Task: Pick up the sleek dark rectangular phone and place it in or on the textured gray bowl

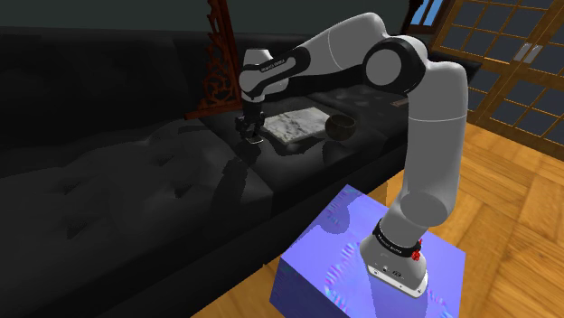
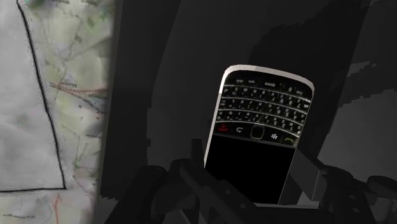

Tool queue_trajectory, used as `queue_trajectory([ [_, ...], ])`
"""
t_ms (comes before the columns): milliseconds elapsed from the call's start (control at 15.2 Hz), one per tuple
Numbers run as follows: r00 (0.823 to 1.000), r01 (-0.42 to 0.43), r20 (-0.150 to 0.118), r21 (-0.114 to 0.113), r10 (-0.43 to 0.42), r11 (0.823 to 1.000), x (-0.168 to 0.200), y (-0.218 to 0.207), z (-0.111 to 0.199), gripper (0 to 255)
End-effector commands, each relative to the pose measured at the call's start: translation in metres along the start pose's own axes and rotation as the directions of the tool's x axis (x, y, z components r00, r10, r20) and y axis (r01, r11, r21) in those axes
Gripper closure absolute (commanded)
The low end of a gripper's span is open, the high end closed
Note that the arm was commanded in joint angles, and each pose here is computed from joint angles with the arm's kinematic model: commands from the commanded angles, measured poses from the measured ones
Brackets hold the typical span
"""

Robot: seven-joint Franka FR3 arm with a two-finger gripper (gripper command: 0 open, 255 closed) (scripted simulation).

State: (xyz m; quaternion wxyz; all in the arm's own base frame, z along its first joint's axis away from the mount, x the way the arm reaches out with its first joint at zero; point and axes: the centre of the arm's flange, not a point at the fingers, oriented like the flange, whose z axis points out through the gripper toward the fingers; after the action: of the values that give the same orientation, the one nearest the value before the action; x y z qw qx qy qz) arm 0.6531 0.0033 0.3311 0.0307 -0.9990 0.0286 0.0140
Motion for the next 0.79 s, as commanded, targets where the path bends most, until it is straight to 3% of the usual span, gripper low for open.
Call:
queue_trajectory([
  [0, 1.0, 0.0, 0.001, 0.0, 0.0, 1.0, 0.0, 0.0, 0.001, 255],
  [726, 1.0, 0.0, 0.001, 0.0, 0.0, 1.0, -0.002, -0.003, -0.052, 255],
])
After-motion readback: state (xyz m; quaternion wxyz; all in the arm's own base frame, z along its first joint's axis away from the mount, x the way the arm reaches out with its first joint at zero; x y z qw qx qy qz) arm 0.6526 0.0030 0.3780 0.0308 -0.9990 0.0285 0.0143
